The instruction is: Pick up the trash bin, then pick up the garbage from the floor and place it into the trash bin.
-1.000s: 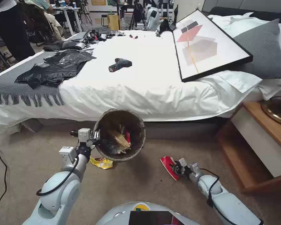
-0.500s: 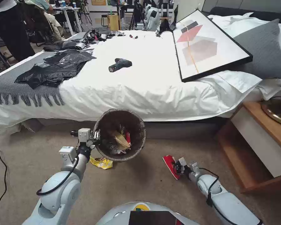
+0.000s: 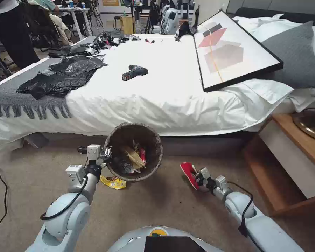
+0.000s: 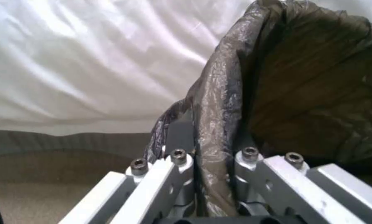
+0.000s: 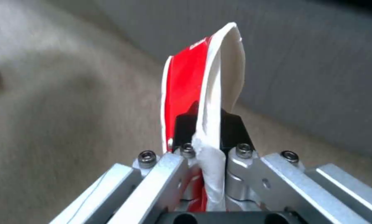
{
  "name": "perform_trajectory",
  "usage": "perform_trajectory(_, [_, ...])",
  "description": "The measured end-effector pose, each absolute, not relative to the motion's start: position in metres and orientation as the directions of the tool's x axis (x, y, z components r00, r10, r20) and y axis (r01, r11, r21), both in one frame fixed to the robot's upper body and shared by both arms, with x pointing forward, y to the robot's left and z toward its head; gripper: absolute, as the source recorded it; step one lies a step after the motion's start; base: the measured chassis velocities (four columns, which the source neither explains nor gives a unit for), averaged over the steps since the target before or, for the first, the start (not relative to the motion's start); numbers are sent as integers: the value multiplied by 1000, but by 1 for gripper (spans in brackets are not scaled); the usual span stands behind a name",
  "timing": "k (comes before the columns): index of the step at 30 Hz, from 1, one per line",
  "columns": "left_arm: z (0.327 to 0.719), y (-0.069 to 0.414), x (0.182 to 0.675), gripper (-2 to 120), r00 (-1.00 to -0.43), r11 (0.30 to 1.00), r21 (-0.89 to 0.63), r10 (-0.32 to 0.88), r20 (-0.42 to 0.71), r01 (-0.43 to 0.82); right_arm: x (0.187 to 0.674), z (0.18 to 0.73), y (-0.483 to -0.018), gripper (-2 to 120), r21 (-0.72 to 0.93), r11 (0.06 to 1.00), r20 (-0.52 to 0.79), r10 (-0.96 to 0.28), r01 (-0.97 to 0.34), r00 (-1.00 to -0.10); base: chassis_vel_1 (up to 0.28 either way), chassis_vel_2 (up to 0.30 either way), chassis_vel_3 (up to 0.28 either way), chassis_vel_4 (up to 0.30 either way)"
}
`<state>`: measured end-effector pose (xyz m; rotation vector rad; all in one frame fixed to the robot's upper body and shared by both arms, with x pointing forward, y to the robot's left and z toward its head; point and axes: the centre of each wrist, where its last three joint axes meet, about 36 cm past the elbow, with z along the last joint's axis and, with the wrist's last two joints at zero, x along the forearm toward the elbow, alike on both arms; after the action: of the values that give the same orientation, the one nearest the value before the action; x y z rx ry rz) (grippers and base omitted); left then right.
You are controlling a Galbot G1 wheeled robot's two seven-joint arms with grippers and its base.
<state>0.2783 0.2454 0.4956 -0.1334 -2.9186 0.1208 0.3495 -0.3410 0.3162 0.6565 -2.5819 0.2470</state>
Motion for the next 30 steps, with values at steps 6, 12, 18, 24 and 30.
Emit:
perform_trajectory(6, [496,246,278,7,-971,993,-90,96,218,78,347,410,-332,0,-47,852,339,-477,-521,-811,0,0,0,0])
perform_trajectory(12, [495,246,279,7,-969,994,-87,88,229,70,342,461,-334,0,-46,828,289,-525,-559,-801,0,0,0,0])
perform_trajectory(18, [493,246,282,7,-967,994,-84,83,242,65,342,523,-331,0,-9,773,234,-615,-634,-753,0,0,0,0])
perform_trajectory(24, [492,244,284,7,-964,993,-89,92,248,72,341,565,-313,0,-5,724,147,-682,-690,-717,0,0,0,0])
perform_trajectory(30, [492,243,284,7,-962,993,-90,95,255,75,330,585,-284,0,26,681,86,-731,-732,-677,0,0,0,0])
